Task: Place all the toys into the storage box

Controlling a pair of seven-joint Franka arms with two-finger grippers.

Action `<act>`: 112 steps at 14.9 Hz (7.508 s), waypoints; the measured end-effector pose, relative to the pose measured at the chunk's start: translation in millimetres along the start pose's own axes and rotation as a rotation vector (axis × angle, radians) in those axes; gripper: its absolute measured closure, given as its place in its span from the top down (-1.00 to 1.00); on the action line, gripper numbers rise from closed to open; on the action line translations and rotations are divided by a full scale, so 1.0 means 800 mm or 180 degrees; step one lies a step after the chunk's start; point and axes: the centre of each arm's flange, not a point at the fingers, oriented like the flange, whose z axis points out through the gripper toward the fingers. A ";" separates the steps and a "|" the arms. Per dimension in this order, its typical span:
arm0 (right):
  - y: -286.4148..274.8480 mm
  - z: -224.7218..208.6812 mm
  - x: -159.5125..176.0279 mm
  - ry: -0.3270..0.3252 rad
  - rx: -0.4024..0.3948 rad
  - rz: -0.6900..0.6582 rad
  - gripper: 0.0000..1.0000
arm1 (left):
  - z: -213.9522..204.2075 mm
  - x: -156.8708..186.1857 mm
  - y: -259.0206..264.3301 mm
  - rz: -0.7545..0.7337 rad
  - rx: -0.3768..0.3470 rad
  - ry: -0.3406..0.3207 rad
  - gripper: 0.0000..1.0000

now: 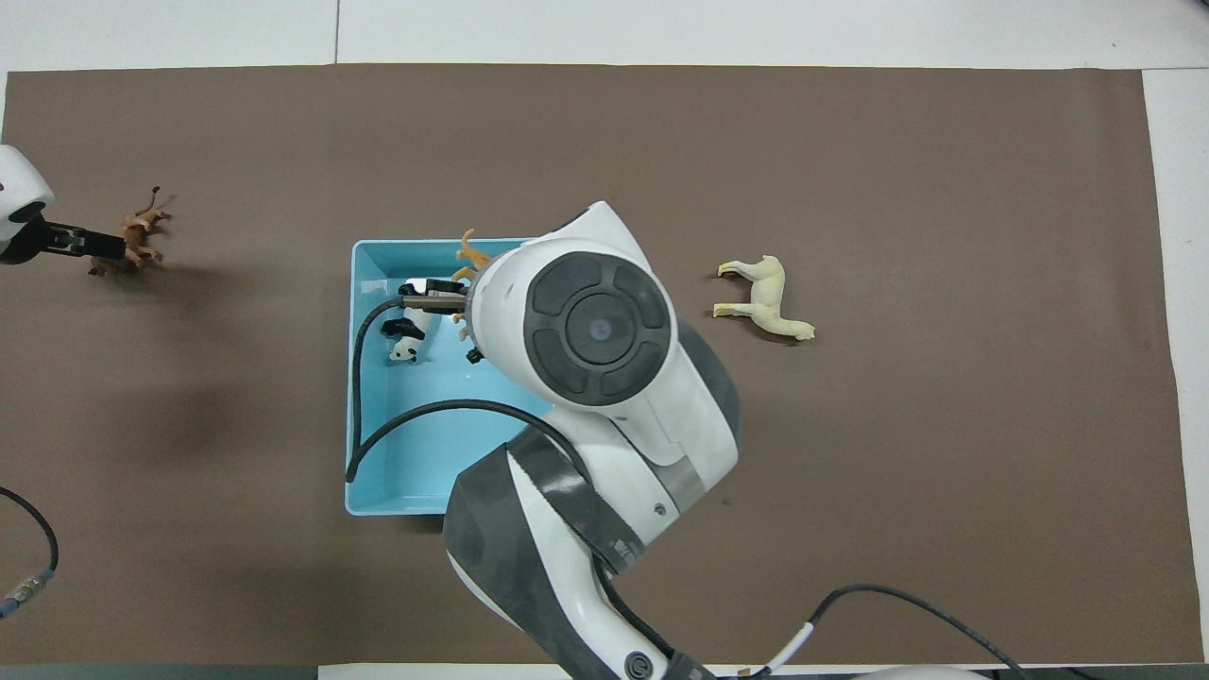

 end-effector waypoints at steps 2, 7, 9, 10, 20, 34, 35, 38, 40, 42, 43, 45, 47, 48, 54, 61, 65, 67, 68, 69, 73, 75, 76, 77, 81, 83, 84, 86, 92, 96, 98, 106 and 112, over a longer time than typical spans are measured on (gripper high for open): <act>0.000 0.047 -0.014 0.0006 0.0000 0.0090 -0.34 | 0.004 0.003 0.005 -0.0013 -0.0039 0.0019 1.00; -0.006 0.038 -0.017 -0.0214 -0.0350 0.0502 0.59 | 0.009 0.009 0.009 -0.0042 -0.0058 0.0116 1.00; -0.005 0.009 0.002 -0.0246 -0.0486 0.0583 0.97 | 0.017 0.010 0.009 -0.0046 -0.0045 0.0150 0.96; 0.005 -0.010 0.022 -0.0218 -0.0571 0.0610 1.00 | 0.020 0.011 0.009 -0.0049 -0.0036 0.0172 0.95; 0.297 -0.012 0.205 -0.0188 -0.1269 -0.0091 1.00 | 0.046 0.003 0.022 -0.0087 -0.0035 0.0236 -0.08; 0.417 0.073 0.165 -0.0312 -0.1294 -0.0552 1.00 | -0.131 0.074 0.121 -0.0861 -0.0233 0.0012 -0.37; 0.417 0.077 0.163 -0.0314 -0.1295 -0.0559 1.00 | -0.163 0.079 0.153 -0.0972 -0.0253 -0.0010 -0.37; 0.421 0.091 0.161 -0.0251 -0.1268 -0.0583 1.00 | -0.226 0.083 0.261 -0.1308 -0.0305 -0.0138 -0.37; 0.426 0.100 0.159 -0.0232 -0.1264 -0.0583 0.86 | -0.228 0.075 0.350 -0.1444 -0.0320 -0.0276 -0.37; 0.420 0.097 0.159 -0.0197 -0.1238 -0.0557 0.39 | -0.208 0.050 0.438 -0.1464 -0.0293 -0.0453 -0.37; 0.417 0.094 0.159 -0.0186 -0.1228 -0.0541 0.18 | -0.199 0.036 0.470 -0.1478 -0.0284 -0.0486 -0.37; 0.415 0.093 0.159 -0.0190 -0.1232 -0.0510 -0.03 | -0.187 0.015 0.507 -0.1492 -0.0287 -0.0479 -0.30; 0.410 0.089 0.162 -0.0221 -0.1249 -0.0503 -0.03 | -0.185 0.005 0.513 -0.1521 -0.0280 -0.0486 -0.15; 0.404 0.082 0.167 -0.0248 -0.1263 -0.0497 -0.03 | -0.188 0.004 0.511 -0.1562 -0.0279 -0.0479 0.05; 0.323 -0.047 0.210 -0.0369 -0.1261 -0.0448 -0.04 | -0.212 0.017 0.488 -0.1645 -0.0321 -0.0313 1.00; 0.157 -0.159 0.190 -0.0306 -0.0334 0.0087 -0.04 | -0.269 0.032 0.268 -0.1184 -0.0256 -0.0189 1.00; 0.027 -0.112 0.090 -0.0097 0.0229 0.0251 -0.04 | -0.349 -0.005 0.217 -0.1084 -0.0233 -0.0292 1.00; 0.003 -0.088 0.060 -0.0123 0.0358 0.0281 -0.04 | -0.382 -0.028 0.225 -0.1059 -0.0235 -0.0398 1.00; -0.002 -0.076 0.055 -0.0117 0.0451 0.0321 -0.04 | -0.391 -0.036 0.226 -0.1053 -0.0235 -0.0429 1.00; -0.005 -0.063 0.049 -0.0083 0.0531 0.0345 -0.04 | -0.395 -0.039 0.227 -0.1052 -0.0234 -0.0442 1.00; -0.010 0.006 0.023 -0.0049 0.0552 0.0422 0.09 | -0.377 -0.045 0.230 -0.1050 -0.0238 -0.0545 1.00; -0.017 0.008 0.013 -0.0087 0.0562 0.0713 0.45 | -0.379 -0.045 0.230 -0.1100 -0.0233 -0.0541 1.00; -0.021 0.005 0.009 -0.0109 0.0570 0.0854 0.66 | -0.382 -0.047 0.230 -0.1135 -0.0230 -0.0529 1.00; -0.023 0.003 0.007 -0.0150 0.0536 0.0939 0.90 | -0.387 -0.049 0.230 -0.1151 -0.0229 -0.0525 1.00; 0.002 -0.038 0.050 -0.0183 0.0167 0.1038 1.00 | -0.405 -0.061 0.230 -0.1166 -0.0227 -0.0606 1.00; 0.040 -0.093 0.100 -0.0077 -0.0039 0.1136 1.00 | -0.411 -0.065 0.226 -0.1184 -0.0226 -0.0636 1.00; 0.065 -0.121 0.126 -0.0065 -0.0146 0.1168 1.00 | -0.410 -0.066 0.224 -0.1175 -0.0228 -0.0639 1.00; 0.129 -0.166 0.178 -0.0112 -0.0340 0.0990 1.00 | -0.410 -0.067 0.223 -0.1137 -0.0232 -0.0646 1.00; 0.384 -0.210 0.315 -0.0365 -0.0791 -0.0425 1.00 | -0.410 -0.067 0.222 -0.1100 -0.0236 -0.0645 1.00; 0.502 -0.247 0.357 -0.0430 -0.1127 -0.1168 1.00 | -0.410 -0.067 0.224 -0.1090 -0.0236 -0.0645 1.00; 0.528 -0.267 0.362 -0.0441 -0.1149 -0.1186 1.00 | -0.410 -0.067 0.224 -0.1089 -0.0236 -0.0645 1.00; 0.580 -0.428 0.282 -0.1025 -0.1154 -0.0819 1.00 | -0.410 -0.066 0.226 -0.1080 -0.0236 -0.0645 1.00; 0.577 -0.480 0.230 -0.0874 -0.1233 -0.0898 1.00 | -0.410 -0.067 0.224 -0.1086 -0.0236 -0.0646 1.00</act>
